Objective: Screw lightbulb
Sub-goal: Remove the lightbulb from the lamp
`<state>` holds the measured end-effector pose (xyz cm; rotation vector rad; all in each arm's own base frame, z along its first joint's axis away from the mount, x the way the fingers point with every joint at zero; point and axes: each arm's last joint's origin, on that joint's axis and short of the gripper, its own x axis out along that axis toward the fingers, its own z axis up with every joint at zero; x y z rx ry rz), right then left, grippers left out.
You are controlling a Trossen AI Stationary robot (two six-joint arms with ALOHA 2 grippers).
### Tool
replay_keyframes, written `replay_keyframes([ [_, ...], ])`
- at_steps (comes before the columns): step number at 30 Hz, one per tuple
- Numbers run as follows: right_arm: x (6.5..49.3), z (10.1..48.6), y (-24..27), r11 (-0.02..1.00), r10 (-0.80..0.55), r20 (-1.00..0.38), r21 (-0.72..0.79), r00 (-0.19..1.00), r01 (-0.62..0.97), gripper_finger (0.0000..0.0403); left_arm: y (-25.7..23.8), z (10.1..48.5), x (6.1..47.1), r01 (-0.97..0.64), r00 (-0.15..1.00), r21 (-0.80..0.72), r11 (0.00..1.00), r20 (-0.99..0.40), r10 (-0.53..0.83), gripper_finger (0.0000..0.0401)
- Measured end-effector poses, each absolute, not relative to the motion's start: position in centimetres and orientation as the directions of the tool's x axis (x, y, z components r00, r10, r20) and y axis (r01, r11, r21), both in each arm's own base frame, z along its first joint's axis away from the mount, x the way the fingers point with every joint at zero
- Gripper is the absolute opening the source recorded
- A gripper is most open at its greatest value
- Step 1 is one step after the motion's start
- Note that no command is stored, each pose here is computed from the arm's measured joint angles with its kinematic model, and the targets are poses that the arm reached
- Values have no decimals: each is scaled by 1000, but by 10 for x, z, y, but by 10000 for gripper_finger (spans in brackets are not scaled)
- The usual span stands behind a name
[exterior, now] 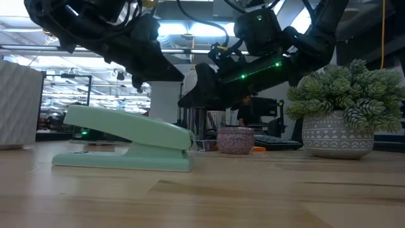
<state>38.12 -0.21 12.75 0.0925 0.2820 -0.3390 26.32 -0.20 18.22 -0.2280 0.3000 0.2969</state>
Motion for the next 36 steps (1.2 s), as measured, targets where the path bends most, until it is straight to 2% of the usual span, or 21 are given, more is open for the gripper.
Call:
replay_keyframes([
  [6, 381, 127, -2, 939, -315, -291, 40, 903, 340, 214, -6, 189, 265, -291, 935, -173, 941, -259, 242, 0],
  [12, 380, 129, -2, 940, -314, -295, 38, 902, 340, 214, 3, 196, 266, -341, 931, -139, 930, -186, 314, 0],
  [21, 374, 142, -2, 940, -314, -354, 15, 881, 341, 214, 15, 196, 266, -385, 916, -158, 909, -184, 356, 0],
  [31, 372, 147, -2, 946, -295, -361, 23, 885, 324, 214, 26, 195, 265, -423, 900, -159, 892, -189, 393, 0],
  [36, 372, 148, -2, 946, -295, -360, 22, 885, 324, 214, 28, 195, 265, -398, 910, -166, 902, -192, 367, 0],
])
